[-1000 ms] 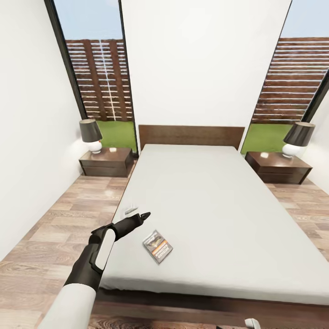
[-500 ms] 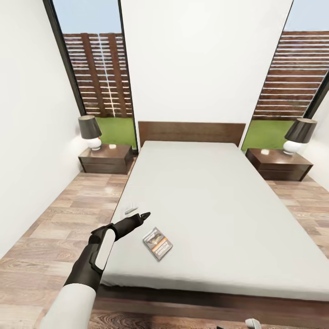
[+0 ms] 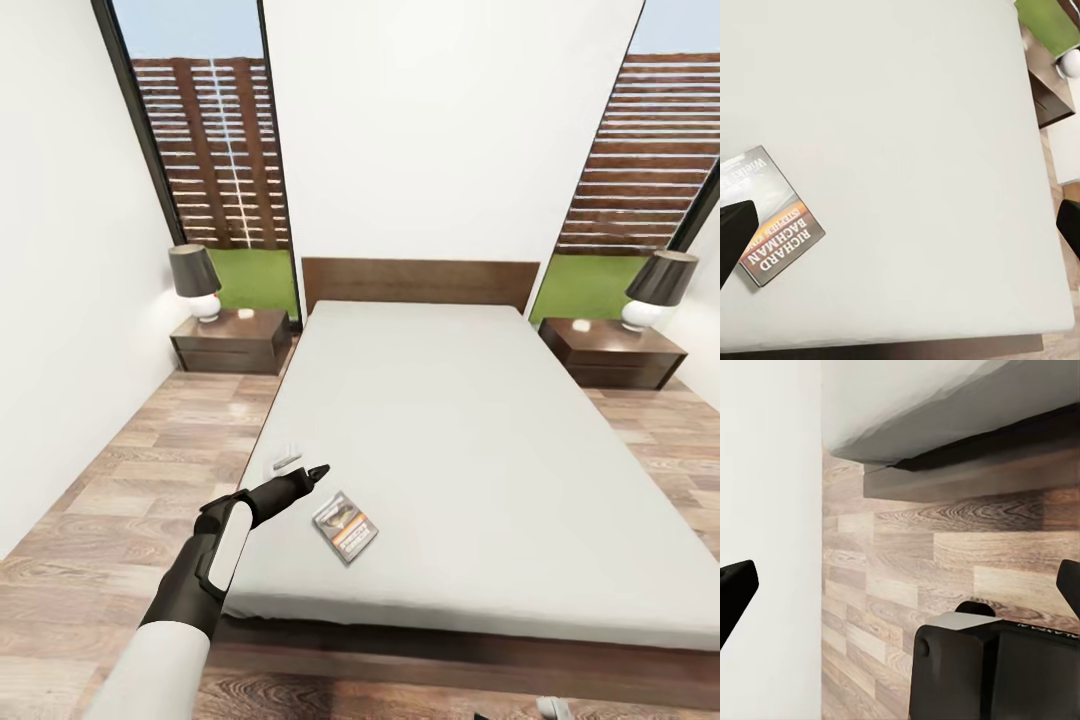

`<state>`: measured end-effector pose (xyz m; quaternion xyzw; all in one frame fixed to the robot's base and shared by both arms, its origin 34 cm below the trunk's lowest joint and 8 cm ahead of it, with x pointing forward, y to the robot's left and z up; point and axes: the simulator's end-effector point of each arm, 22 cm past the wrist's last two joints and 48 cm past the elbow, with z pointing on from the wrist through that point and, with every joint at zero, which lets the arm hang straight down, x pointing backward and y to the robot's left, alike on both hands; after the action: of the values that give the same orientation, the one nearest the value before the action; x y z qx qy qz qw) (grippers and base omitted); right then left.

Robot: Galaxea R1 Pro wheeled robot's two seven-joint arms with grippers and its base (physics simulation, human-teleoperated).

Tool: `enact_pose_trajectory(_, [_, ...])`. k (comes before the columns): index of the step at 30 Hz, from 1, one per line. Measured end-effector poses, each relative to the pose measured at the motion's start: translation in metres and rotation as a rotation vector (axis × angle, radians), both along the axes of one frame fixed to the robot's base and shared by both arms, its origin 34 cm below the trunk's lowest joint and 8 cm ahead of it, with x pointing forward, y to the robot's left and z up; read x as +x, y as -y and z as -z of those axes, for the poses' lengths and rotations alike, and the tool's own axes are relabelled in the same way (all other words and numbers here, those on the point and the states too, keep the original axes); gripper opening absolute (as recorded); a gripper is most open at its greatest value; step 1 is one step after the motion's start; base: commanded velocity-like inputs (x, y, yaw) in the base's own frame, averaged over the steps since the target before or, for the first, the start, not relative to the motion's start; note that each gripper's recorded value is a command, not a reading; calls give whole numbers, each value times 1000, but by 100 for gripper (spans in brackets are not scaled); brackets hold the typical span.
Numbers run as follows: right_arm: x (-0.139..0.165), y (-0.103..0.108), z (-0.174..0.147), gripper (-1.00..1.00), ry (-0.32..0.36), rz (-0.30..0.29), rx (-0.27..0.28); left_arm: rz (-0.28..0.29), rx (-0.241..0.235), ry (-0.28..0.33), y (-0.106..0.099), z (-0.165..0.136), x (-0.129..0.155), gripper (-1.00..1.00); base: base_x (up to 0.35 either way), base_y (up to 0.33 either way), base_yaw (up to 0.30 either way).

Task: In the bedroom, move the book from the bed onto either nightstand, and place the two sandals side by side next to the bed.

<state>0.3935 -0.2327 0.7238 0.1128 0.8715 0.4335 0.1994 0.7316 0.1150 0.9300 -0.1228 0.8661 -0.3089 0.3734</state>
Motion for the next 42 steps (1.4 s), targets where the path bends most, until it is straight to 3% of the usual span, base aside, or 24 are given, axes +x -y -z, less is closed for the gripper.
enact_pose_trajectory(31, [-14, 0, 13, 100, -48, 0, 0, 0, -1, -48, 0, 30, -4, 100, 0, 0, 0])
enact_pose_trajectory(42, [-19, 0, 18, 100, -66, 0, 0, 0, -2, -65, 0, 40, -6, 100, 123, 0, 0])
